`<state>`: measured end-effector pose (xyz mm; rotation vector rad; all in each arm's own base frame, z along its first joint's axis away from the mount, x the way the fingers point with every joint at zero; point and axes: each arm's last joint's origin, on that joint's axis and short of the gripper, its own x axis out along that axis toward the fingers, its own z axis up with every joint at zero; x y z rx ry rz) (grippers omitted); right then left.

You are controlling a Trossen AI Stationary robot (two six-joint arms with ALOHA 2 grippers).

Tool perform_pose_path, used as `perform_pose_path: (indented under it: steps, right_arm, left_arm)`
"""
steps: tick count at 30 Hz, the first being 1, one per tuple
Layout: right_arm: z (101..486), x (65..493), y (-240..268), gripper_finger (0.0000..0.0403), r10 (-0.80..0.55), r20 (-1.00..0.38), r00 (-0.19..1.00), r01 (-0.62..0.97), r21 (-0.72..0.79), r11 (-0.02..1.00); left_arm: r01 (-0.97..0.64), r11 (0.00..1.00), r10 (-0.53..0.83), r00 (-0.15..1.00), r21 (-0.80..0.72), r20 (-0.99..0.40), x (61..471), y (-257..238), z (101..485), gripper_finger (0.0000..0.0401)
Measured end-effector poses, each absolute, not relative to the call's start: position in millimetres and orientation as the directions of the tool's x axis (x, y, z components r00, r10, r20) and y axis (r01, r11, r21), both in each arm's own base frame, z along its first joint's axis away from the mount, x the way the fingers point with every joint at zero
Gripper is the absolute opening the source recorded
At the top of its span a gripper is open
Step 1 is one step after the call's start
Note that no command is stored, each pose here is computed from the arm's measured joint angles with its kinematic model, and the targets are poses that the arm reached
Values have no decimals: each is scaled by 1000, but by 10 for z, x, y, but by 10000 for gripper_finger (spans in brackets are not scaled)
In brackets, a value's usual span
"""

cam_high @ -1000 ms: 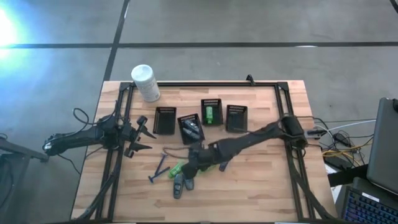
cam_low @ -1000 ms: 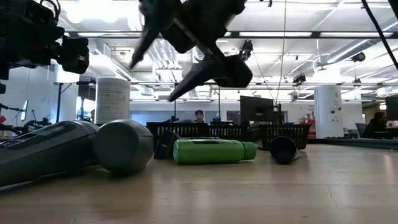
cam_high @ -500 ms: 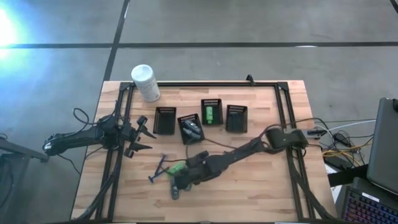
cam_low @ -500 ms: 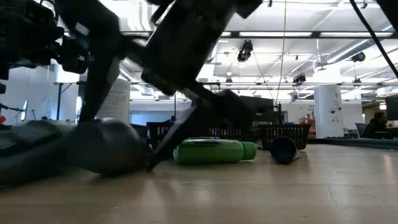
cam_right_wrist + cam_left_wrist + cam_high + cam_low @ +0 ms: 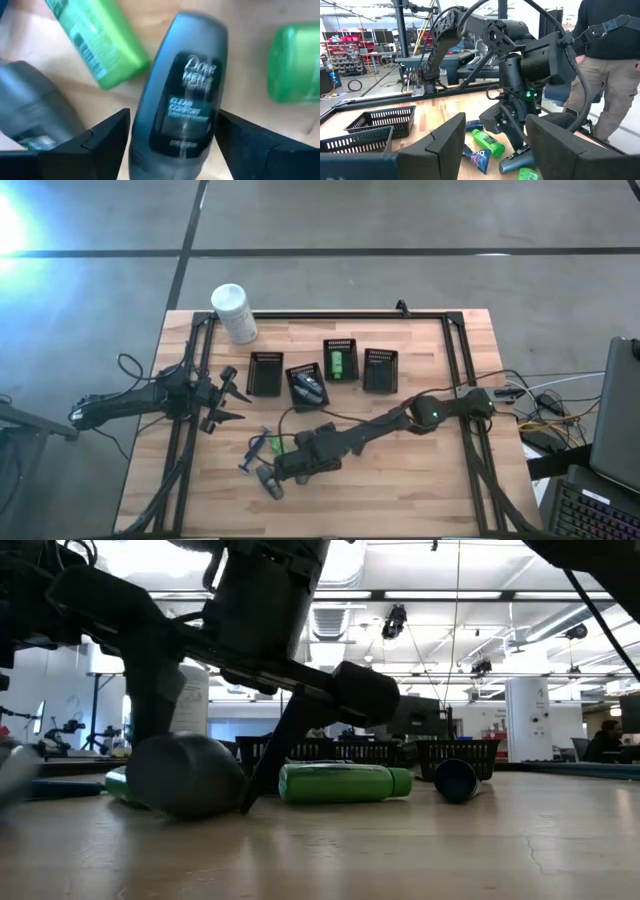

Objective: Pick & Place Travel size toiletries
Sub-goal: Put the right deodorant into the middle left bin

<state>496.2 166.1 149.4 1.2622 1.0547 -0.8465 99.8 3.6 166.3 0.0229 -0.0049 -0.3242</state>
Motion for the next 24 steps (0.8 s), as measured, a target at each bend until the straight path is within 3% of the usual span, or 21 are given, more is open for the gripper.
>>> perform_pose_path:
  steps: [8,15,24]
  right_arm:
    - [1551,4958,1681,207,62,-946,319,930,325,172]
    - [1841,4964,1719,205,78,-918,389,898,396,190]
    - [2334,4928,1400,205,-27,-876,481,860,466,208]
  left_arm:
    - [317,948,-317,948,23,1,998,36,1664,213]
    - [317,948,-317,948,23,1,998,36,1664,213]
    - [317,948,-317,949,23,1,998,36,1664,213]
